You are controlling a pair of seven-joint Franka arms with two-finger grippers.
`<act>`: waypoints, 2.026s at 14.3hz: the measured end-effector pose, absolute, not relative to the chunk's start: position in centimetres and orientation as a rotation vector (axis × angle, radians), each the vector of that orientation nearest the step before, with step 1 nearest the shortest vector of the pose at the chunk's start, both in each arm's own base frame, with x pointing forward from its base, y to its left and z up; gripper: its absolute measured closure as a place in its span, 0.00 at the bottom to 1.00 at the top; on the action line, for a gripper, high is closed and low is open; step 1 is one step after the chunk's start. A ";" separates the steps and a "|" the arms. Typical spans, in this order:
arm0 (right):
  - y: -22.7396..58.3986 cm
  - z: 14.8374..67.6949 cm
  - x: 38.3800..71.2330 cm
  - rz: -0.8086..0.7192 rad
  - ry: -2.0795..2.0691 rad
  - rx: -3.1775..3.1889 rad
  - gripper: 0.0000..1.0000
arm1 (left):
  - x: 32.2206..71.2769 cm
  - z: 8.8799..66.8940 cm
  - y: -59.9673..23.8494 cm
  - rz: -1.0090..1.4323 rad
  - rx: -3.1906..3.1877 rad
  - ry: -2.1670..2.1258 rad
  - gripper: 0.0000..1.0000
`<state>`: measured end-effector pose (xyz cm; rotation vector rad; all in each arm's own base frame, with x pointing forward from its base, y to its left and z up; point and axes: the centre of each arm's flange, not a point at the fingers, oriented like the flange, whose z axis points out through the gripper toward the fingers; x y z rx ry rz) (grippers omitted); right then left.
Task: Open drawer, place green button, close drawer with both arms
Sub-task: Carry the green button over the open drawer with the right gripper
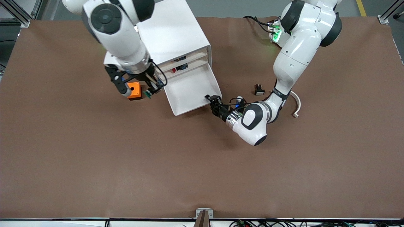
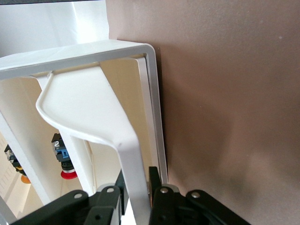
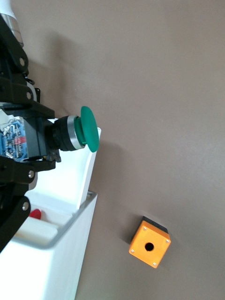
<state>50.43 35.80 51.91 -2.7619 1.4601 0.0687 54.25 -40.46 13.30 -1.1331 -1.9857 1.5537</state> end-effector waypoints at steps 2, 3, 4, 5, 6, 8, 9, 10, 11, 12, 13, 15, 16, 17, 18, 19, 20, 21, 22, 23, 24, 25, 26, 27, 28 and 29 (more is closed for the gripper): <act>38.5 50.2 49.7 0.024 1.495 -2.744 0.60 | 54.4 13.4 -40.5 1.555 -1.139 -1.989 0.54; 39.5 49.2 49.6 0.011 1.510 -2.735 0.60 | 54.6 13.5 -40.4 1.565 -1.159 -1.990 0.44; 40.2 48.3 49.6 -0.003 1.522 -2.727 0.60 | 55.0 13.7 -40.2 1.583 -1.196 -1.991 0.33; 40.9 47.3 49.8 -0.015 1.536 -2.717 0.60 | 55.5 14.0 -39.9 1.608 -1.244 -1.990 0.23; 41.4 46.3 49.9 -0.022 1.548 -2.706 0.60 | 56.1 14.4 -39.5 1.639 -1.308 -1.985 0.15; 42.6 44.2 50.2 -0.040 1.572 -2.678 0.60 | 57.6 15.7 -38.6 1.708 -1.496 -1.961 0.00; 43.2 43.1 50.3 -0.046 1.579 -2.666 0.60 | 58.2 16.4 -38.2 1.721 -1.610 -1.939 0.00; 43.6 42.0 50.4 -0.052 1.584 -2.656 0.60 | 58.6 17.1 -37.7 1.706 -1.742 -1.904 0.00; 43.9 41.0 50.4 -0.059 1.589 -2.643 0.60 | 58.9 17.8 -37.3 1.674 -1.890 -1.852 0.00; 44.2 40.0 50.3 -0.066 1.595 -2.634 0.60 | 59.1 18.7 -37.1 1.629 -2.042 -1.785 0.00; 44.4 39.0 50.2 -0.072 1.602 -2.632 0.60 | 59.5 19.8 -36.8 1.574 -2.195 -1.707 0.00; 44.6 37.3 50.1 -0.072 1.621 -2.627 0.60 | 60.4 22.0 -36.5 1.474 -2.435 -1.568 0.00; 44.8 36.3 50.0 -0.072 1.633 -2.617 0.60 | 60.8 22.7 -36.3 1.433 -2.520 -1.511 0.00; 45.0 35.3 49.7 -0.076 1.639 -2.609 0.60 | 61.1 23.2 -36.1 1.388 -2.597 -1.449 0.00; 45.3 34.2 49.3 -0.083 1.646 -2.602 0.60 | 61.4 23.6 -36.0 1.330 -2.673 -1.388 0.00; 45.8 33.2 48.6 -0.090 1.656 -2.598 0.60 | 61.9 24.2 -36.1 1.239 -2.755 -1.334 0.00; 46.2 32.5 48.0 -0.089 1.667 -2.595 0.60 | 62.2 25.0 -36.3 1.127 -2.827 -1.283 0.00; 46.7 32.0 47.4 -0.087 1.677 -2.591 0.60 | 62.3 25.7 -36.9 1.011 -2.882 -1.238 0.00; 47.2 31.8 46.9 -0.086 1.687 -2.583 0.60 | 62.3 26.5 -37.7 0.901 -2.930 -1.198 0.00; 47.5 31.7 46.7 -0.086 1.699 -2.569 0.60 | 62.1 27.1 -38.8 0.805 -2.969 -1.160 0.00; 47.8 31.5 46.4 -0.086 1.711 -2.555 0.60 | 61.8 27.5 -39.8 0.725 -2.999 -1.123 0.00; 48.2 31.2 46.0 -0.085 1.720 -2.548 0.60 | 61.6 27.7 -40.6 0.662 -3.020 -1.089 0.00; 48.5 30.7 45.6 -0.083 1.727 -2.545 0.60 | 61.3 27.7 -41.2 0.612 -3.029 -1.056 0.00; 48.8 30.1 45.2 -0.081 1.732 -2.549 0.60 | 61.1 27.6 -41.6 0.568 -3.033 -1.022 0.00; 48.9 29.5 44.9 -0.079 1.738 -2.554 0.60 | 61.0 27.6 -41.8 0.520 -3.038 -0.994 0.00; 48.8 28.9 44.7 -0.078 1.741 -2.557 0.60 | 61.1 27.6 -42.0 0.468 -3.049 -0.971 0.00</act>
